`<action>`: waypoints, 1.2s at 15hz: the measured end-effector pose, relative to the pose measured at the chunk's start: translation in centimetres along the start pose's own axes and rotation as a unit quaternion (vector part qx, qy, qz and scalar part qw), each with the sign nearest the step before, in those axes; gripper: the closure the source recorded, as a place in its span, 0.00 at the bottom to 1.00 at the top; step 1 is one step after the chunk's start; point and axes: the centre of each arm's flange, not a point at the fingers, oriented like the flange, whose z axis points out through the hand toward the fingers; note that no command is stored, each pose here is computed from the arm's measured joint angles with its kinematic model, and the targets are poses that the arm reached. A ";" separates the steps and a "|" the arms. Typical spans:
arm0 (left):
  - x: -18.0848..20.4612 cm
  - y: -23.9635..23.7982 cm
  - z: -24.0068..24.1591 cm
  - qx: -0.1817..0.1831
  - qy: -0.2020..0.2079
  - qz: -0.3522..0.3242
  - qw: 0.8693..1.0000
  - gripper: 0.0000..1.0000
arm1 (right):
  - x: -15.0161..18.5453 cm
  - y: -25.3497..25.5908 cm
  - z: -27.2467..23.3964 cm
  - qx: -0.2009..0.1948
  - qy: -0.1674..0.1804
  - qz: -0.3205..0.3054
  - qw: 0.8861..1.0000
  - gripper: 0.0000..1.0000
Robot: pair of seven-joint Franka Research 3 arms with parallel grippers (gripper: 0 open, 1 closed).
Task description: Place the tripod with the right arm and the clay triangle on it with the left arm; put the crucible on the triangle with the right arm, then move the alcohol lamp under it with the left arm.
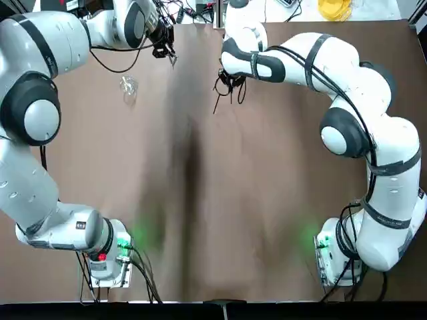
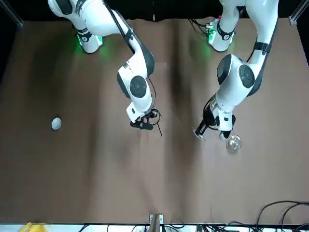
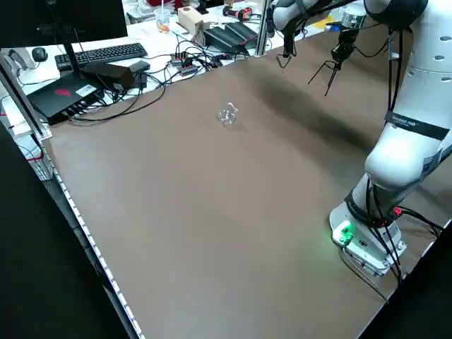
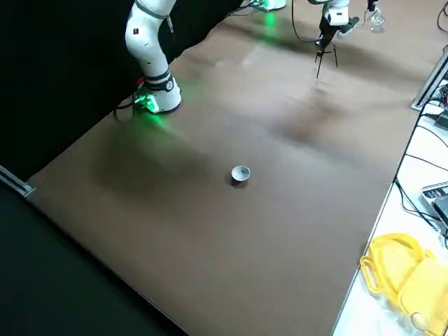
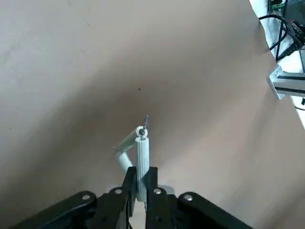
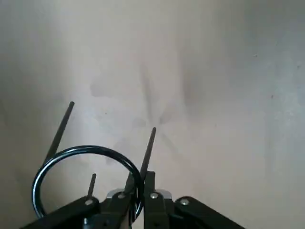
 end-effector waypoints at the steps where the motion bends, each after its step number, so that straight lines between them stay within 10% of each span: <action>1: 0.0 0.0 0.0 0.000 0.000 0.000 1.000 0.87 | -0.1 -0.1 0.2 -0.001 -0.001 -0.001 1.000 0.92; 12: 0.1 0.3 -0.3 -0.004 0.001 0.000 1.000 0.87 | -0.5 -0.9 1.5 0.002 0.003 -0.007 1.000 0.87; 18: 0.4 0.5 -0.5 -0.007 0.003 -0.001 1.000 0.87 | 0.1 -1.1 0.7 0.016 0.018 -0.005 1.000 0.41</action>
